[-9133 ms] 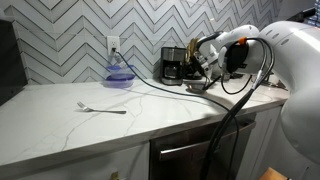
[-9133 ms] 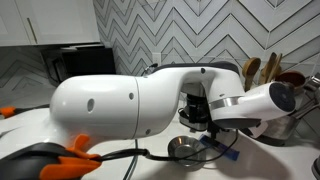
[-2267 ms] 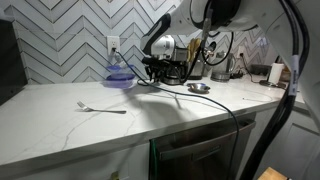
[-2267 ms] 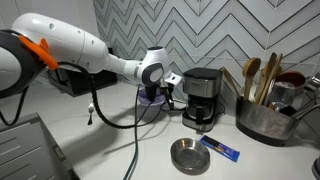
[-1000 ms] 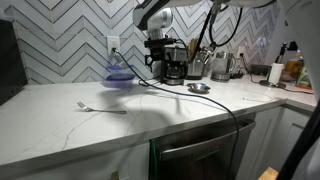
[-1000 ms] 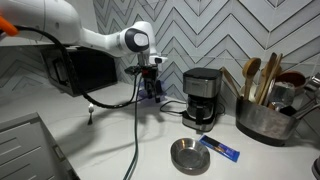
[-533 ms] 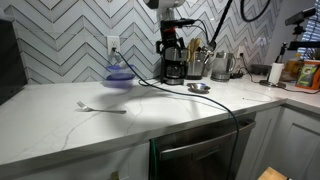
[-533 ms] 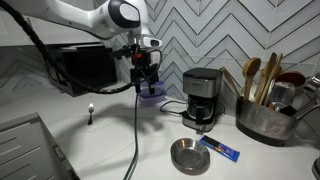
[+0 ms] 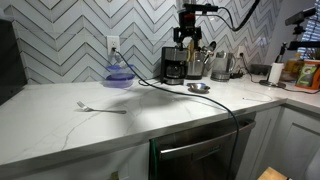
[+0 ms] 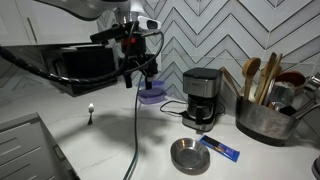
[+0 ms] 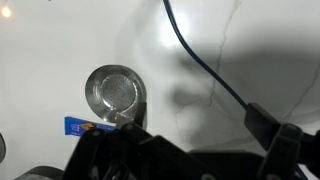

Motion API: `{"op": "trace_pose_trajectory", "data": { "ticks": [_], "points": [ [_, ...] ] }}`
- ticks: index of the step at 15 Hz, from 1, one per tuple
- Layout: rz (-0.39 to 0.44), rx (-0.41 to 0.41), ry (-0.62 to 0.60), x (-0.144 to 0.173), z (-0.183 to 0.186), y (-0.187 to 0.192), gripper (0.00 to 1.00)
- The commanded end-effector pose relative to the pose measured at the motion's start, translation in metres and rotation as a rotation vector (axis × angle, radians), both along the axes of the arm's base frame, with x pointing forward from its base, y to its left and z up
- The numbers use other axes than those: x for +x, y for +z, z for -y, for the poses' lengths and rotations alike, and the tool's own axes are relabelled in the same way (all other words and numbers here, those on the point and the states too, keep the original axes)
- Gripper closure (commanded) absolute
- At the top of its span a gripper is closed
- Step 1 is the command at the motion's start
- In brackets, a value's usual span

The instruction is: Move the coffee maker cord to the left

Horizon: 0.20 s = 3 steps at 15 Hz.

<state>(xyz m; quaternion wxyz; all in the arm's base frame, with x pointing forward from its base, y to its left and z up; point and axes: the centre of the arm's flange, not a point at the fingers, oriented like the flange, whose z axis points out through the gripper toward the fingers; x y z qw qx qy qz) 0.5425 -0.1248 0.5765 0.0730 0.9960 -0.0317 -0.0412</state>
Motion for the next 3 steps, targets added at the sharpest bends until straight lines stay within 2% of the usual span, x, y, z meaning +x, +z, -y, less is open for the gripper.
{"op": "trace_pose_trajectory", "data": {
  "ticks": [1,3],
  "points": [
    [0.001,0.002,0.003,-0.0036,0.0002,0.0007,0.0],
    [-0.001,0.003,0.008,-0.0054,-0.0019,-0.0011,0.0]
  ]
}}
